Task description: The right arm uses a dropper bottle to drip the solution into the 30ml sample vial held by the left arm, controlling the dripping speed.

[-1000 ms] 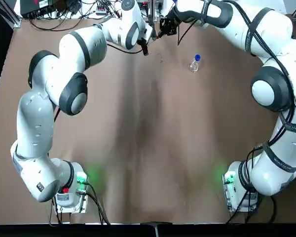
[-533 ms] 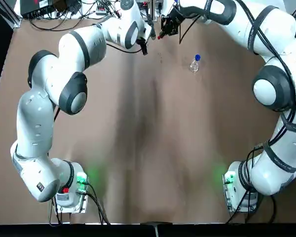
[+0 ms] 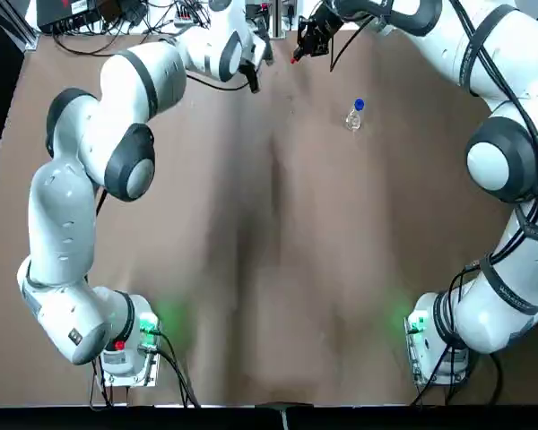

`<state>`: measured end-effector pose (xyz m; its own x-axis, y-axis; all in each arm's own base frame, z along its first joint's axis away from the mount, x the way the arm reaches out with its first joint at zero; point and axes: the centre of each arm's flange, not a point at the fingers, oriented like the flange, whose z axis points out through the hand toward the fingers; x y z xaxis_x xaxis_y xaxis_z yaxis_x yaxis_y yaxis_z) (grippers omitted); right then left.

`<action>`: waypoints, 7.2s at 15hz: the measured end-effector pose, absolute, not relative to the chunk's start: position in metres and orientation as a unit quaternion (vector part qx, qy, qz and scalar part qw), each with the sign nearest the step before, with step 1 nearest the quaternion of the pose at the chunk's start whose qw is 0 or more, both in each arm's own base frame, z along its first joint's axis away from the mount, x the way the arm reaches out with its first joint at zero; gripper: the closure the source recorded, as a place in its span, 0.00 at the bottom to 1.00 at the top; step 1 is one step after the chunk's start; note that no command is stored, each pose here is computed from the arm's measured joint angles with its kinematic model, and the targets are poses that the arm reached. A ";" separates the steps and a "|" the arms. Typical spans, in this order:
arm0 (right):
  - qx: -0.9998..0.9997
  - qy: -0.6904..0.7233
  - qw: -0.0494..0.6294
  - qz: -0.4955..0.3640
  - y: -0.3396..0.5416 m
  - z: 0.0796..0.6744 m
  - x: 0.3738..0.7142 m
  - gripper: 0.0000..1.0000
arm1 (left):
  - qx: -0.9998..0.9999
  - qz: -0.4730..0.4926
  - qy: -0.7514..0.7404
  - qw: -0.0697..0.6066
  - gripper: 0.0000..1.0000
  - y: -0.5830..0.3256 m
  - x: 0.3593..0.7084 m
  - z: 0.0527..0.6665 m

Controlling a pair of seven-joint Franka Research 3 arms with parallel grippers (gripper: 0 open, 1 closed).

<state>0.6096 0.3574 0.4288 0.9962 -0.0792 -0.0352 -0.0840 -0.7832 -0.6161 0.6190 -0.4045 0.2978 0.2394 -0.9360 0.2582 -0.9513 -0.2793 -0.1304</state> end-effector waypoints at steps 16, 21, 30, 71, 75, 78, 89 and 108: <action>-0.996 0.029 0.078 0.042 0.213 0.432 0.629 0.94 | 0.773 0.199 -0.587 0.138 0.70 -0.179 0.714 0.263; -0.997 0.036 0.062 0.041 0.201 0.427 0.631 0.94 | 0.742 0.250 -0.584 0.212 0.70 -0.104 0.720 0.239; -0.997 0.041 0.052 0.042 0.194 0.422 0.634 0.96 | 0.677 0.326 -0.593 0.291 0.70 -0.030 0.708 0.180; -0.997 0.039 0.020 0.058 0.193 0.354 0.643 0.71 | 0.648 0.352 -0.593 0.325 0.64 -0.136 0.686 0.111; -0.997 0.037 0.021 0.057 0.195 0.356 0.643 0.34 | 0.650 0.355 -0.587 0.327 0.35 -0.136 0.686 0.112; -0.998 0.036 0.023 0.053 0.196 0.361 0.644 0.29 | 0.651 0.356 -0.584 0.327 0.07 -0.136 0.686 0.112; -0.997 -0.018 0.053 0.057 0.111 0.532 0.599 0.28 | 0.659 0.371 -0.578 0.307 0.00 -0.113 0.701 0.128; -0.998 -0.025 0.060 0.024 0.085 0.599 0.559 0.00 | 0.824 0.169 -0.500 0.203 0.00 -0.043 0.715 0.358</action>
<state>0.5586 0.0847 0.5986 0.9977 0.0520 -0.0441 0.0464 -0.9915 -0.1213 0.7154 -0.0425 0.3582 0.4422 -0.7561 0.4824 -0.8937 -0.4167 0.1662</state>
